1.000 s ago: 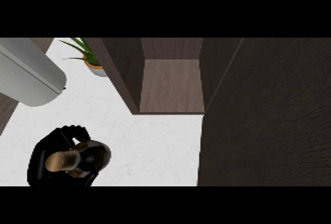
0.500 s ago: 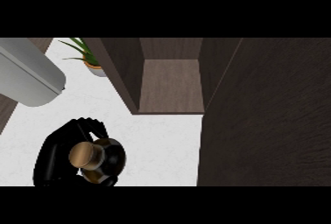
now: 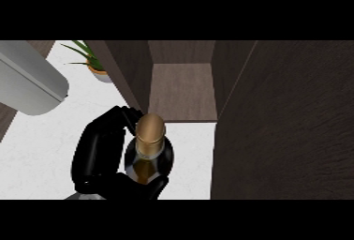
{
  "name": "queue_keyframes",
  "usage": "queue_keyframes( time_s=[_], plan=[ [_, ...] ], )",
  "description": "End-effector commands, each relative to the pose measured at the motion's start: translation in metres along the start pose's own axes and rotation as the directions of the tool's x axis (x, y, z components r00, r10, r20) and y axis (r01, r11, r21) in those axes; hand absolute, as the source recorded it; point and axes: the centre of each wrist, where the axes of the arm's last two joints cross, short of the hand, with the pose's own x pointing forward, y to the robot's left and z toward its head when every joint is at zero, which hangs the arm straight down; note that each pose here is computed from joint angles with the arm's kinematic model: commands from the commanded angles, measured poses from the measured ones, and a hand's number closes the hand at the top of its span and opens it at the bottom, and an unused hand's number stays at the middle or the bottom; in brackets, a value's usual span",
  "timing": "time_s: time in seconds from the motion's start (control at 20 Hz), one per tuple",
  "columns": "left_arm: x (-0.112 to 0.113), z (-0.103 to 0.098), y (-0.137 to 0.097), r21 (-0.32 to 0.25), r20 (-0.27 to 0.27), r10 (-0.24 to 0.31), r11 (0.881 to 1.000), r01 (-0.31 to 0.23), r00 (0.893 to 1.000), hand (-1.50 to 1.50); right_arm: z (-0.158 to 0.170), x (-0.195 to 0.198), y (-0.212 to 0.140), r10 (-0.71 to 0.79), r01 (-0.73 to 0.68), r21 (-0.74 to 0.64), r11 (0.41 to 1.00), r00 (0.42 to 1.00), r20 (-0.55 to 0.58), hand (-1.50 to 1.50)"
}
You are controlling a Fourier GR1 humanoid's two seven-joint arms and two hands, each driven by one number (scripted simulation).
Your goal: Pick up the wine, place it into the cabinet and close the cabinet
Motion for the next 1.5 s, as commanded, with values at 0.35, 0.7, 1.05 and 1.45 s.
queue_keyframes(
  time_s=[0.35, 0.7, 1.05, 1.45],
  plan=[
    [0.009, -0.033, -0.068, 0.018, 0.015, -0.036, 0.999, 0.036, 0.999, 1.5, 0.02, 0.025, 0.005, -0.036, 0.033, 0.047, 0.998, 0.998, 0.059, -1.5],
    [-0.02, -0.045, -0.083, 0.072, -0.003, -0.062, 0.995, 0.062, 0.998, 1.5, 0.016, 0.011, 0.003, -0.02, 0.019, 0.026, 0.999, 0.999, 0.051, -1.5],
    [-0.005, -0.054, -0.098, 0.084, 0.019, -0.097, 0.992, 0.095, 0.995, 1.5, 0.028, 0.022, 0.008, -0.036, 0.036, 0.012, 0.999, 0.997, 0.073, -1.5],
    [-0.034, -0.057, -0.076, 0.147, -0.009, -0.051, 0.988, 0.052, 0.999, 1.5, 0.011, 0.021, -0.001, -0.015, 0.013, 0.023, 1.0, 0.997, 0.081, -1.5]
  ],
)
